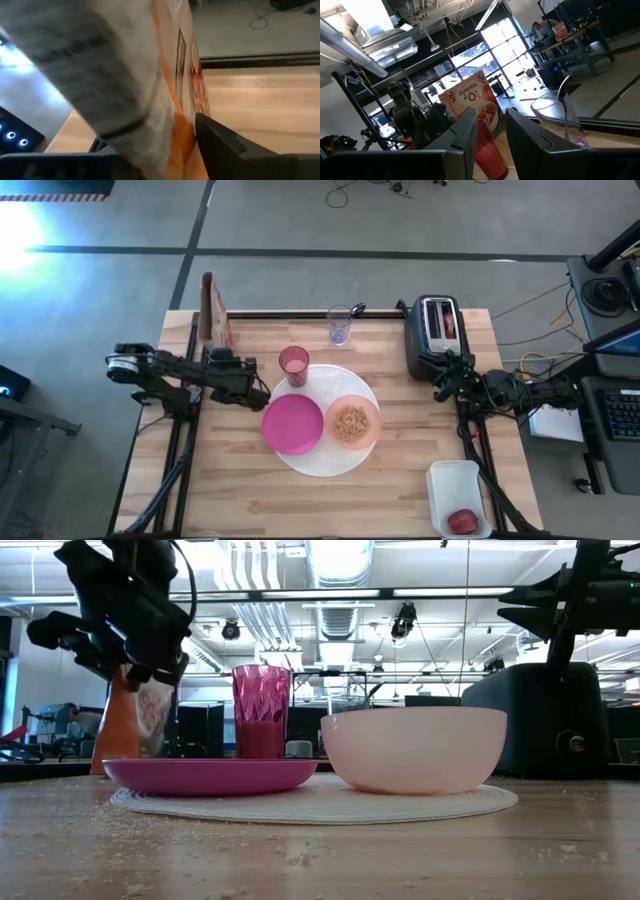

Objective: Arrange a breakfast setting
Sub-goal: Pour the cereal into the orange bowl, then put the bread on the pink plate

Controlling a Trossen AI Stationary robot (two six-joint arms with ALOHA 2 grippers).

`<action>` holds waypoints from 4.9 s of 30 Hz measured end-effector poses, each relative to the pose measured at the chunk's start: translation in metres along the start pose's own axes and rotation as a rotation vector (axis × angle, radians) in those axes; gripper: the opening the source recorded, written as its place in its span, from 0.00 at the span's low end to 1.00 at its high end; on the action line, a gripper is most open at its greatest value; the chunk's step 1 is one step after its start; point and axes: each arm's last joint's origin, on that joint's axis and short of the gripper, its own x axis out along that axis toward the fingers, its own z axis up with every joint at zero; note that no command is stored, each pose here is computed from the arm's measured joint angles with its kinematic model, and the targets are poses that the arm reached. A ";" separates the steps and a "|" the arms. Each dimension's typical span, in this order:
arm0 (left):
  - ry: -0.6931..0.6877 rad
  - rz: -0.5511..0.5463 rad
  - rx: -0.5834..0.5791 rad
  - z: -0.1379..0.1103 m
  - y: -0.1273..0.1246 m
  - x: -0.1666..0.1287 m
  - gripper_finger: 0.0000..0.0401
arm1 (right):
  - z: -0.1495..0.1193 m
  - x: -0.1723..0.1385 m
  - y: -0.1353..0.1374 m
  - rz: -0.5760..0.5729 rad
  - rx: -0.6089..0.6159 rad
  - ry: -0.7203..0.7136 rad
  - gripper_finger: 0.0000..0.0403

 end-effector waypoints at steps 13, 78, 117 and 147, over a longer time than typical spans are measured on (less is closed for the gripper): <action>0.039 -0.062 0.005 -0.007 0.007 -0.022 0.37 | 0.000 0.000 0.000 0.000 0.000 0.000 0.23; -0.206 -1.006 0.598 -0.017 0.053 -0.178 0.59 | 0.000 0.000 0.000 0.000 0.000 0.000 0.23; -0.434 -0.990 0.460 -0.006 0.087 -0.087 0.59 | 0.009 0.000 0.003 0.009 0.071 -0.093 0.23; -0.264 -1.047 0.390 -0.016 0.086 -0.080 0.59 | 0.106 0.017 0.043 -0.841 0.026 0.280 0.23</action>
